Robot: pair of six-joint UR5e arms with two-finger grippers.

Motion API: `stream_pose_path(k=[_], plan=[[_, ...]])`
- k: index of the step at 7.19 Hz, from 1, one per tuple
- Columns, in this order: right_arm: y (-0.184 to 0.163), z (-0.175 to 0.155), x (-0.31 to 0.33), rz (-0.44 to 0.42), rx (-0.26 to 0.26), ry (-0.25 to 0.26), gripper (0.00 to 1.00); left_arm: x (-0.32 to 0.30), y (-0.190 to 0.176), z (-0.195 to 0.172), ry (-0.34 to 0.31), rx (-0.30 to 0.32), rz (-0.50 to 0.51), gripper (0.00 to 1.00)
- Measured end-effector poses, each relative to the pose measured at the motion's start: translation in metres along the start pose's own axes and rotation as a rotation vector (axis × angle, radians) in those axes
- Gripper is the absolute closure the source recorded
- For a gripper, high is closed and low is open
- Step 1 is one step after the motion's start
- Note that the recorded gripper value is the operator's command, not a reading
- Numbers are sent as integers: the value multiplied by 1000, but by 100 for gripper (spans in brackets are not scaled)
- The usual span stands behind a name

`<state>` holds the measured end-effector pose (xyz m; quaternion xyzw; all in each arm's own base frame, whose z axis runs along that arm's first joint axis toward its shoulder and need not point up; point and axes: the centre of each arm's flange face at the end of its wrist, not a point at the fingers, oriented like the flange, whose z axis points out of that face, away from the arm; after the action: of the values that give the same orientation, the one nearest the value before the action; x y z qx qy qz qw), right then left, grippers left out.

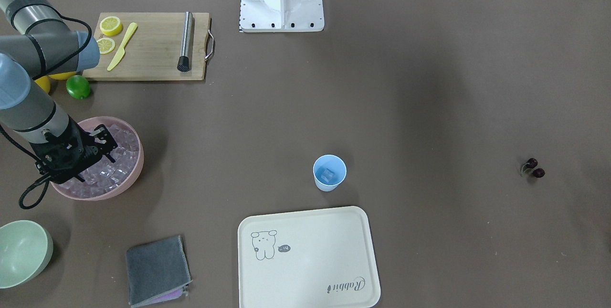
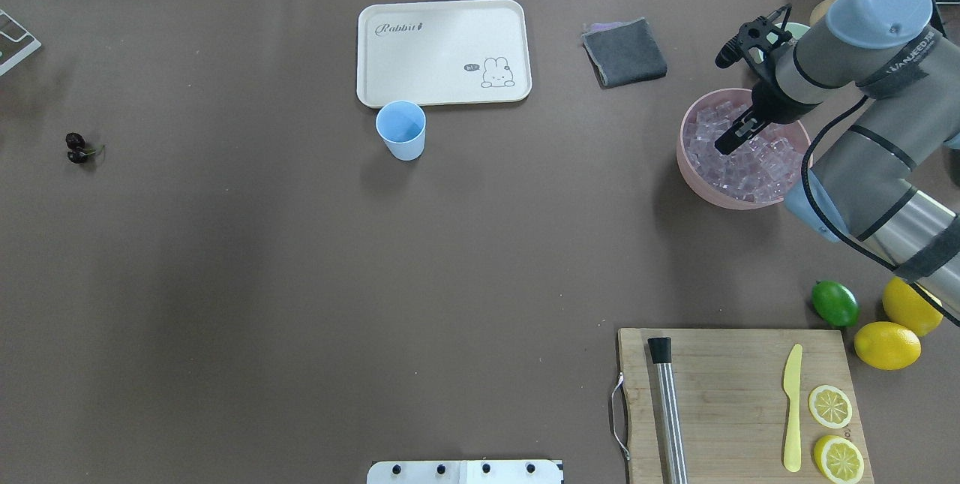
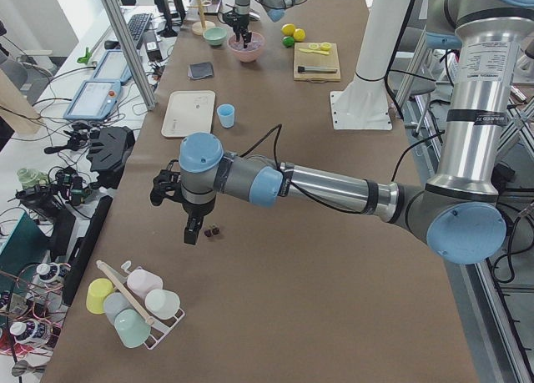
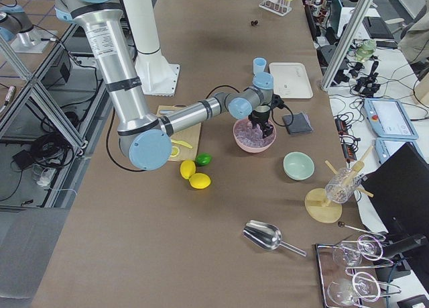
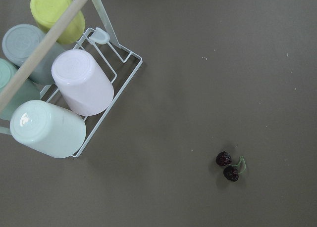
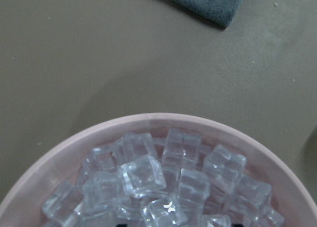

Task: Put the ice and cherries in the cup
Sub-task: 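Lower the right gripper into the bowl and grasp another ice cube, then carry the second ice cube with the right gripper and release it into the blue cup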

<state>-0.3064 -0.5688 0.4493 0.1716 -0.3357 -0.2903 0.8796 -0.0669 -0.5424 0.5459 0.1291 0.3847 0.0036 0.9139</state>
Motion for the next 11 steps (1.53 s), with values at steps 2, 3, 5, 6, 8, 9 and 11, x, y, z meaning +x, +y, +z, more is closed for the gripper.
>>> stream_pose_path(k=[2,3,5,6,8,9,11], plan=[[1,15,-8,-12,-18,14,40,0,-2,0,0,2,3,2],[2,19,-9,-14,-22,20,57,-1,-1,1,1,5,6,2],[3,19,-9,-15,-23,23,80,-2,1,2,1,10,11,2],[3,17,-8,-13,-20,23,89,-2,1,2,1,11,11,2],[4,12,-3,-2,-13,25,98,-2,2,2,1,11,10,2],[3,8,1,4,-8,26,100,-2,2,2,1,11,10,2],[2,-11,1,9,19,26,100,-1,2,1,2,13,12,2]])
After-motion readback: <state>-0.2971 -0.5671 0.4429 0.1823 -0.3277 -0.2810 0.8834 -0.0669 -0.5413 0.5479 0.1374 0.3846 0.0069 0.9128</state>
